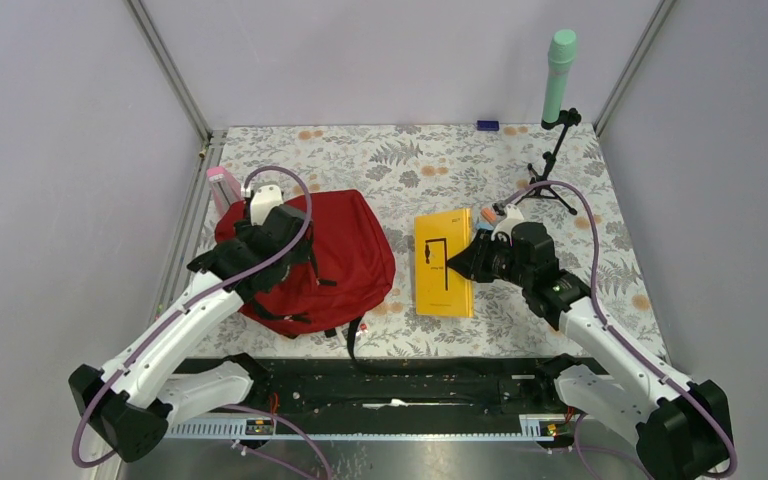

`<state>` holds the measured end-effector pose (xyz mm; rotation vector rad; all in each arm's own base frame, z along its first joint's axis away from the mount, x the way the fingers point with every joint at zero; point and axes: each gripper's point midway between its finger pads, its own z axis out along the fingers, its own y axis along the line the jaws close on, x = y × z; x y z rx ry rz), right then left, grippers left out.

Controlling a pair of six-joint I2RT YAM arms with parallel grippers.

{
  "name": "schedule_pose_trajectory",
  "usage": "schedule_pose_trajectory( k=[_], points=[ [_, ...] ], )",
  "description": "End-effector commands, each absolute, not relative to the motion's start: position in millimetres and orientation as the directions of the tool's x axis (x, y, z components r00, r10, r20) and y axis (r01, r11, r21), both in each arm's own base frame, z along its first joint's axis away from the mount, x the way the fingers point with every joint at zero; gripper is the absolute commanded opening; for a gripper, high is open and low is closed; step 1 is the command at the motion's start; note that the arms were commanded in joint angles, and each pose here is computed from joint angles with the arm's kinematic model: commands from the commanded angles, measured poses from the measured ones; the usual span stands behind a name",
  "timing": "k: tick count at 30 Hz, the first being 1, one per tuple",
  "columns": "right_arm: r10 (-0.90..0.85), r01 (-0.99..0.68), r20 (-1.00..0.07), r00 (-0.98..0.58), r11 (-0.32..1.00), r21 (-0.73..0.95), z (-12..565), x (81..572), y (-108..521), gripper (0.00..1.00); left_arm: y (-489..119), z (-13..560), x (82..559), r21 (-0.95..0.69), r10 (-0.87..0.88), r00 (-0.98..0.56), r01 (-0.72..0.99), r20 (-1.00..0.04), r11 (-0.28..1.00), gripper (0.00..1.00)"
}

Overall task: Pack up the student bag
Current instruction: Adjust the student bag at the center of the board.

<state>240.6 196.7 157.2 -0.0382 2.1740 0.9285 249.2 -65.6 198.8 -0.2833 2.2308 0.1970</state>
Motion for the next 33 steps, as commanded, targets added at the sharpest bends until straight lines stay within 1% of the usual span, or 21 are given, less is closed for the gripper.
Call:
schedule_pose_trajectory(
  k=[1,5,8,10,15,23,26,28,32,33],
  points=[
    [0.286,-0.399,-0.724,-0.627,0.68,0.615,197.3,256.2,208.3,0.0,-53.5,209.7,236.8,0.038,-0.152,-0.587,-0.299,-0.795,0.954,0.68],
    [0.286,-0.401,-0.717,-0.636,0.672,0.623,196.6,256.4,211.0,0.0,-45.4,216.4,228.7,0.032,-0.167,-0.576,-0.32,-0.8,0.947,0.7],
    [0.285,-0.4,-0.711,-0.642,0.667,0.628,195.3,256.7,212.6,0.0,-40.0,224.8,225.9,0.03,-0.168,-0.557,-0.329,-0.813,0.944,0.74],
    [0.283,-0.397,-0.706,-0.649,0.666,0.631,193.1,256.8,213.3,0.0,-35.2,229.6,224.4,0.042,-0.162,-0.549,-0.339,-0.82,0.94,0.75],
    [0.278,-0.399,-0.705,-0.652,0.665,0.631,192.7,256.8,214.1,0.0,-27.1,238.9,220.3,0.05,-0.161,-0.533,-0.36,-0.831,0.931,0.72],
    [0.272,-0.393,-0.697,-0.663,0.666,0.634,187.9,257.5,215.2,0.0,-18.4,253.7,216.4,0.046,-0.165,-0.501,-0.381,-0.849,0.923,0.72],
    [0.274,-0.392,-0.696,-0.664,0.666,0.635,187.6,257.8,215.4,0.0,-20.4,253.4,215.4,0.036,-0.17,-0.506,-0.371,-0.846,0.928,0.67],
    [0.273,-0.391,-0.696,-0.665,0.666,0.635,187.4,258.2,215.5,0.0,-20.3,253.2,214.7,0.03,-0.174,-0.504,-0.371,-0.846,0.928,0.62],
    [0.268,-0.395,-0.696,-0.666,0.665,0.634,187.0,257.9,216.0,0.0,-21.3,257.0,214.6,0.013,-0.182,-0.494,-0.366,-0.85,0.931,0.46],
    [0.268,-0.394,-0.695,-0.667,0.666,0.634,186.5,257.8,215.9,0.0,-23.0,258.9,215.3,0.005,-0.182,-0.491,-0.356,-0.852,0.934,0.39]
  ],
)
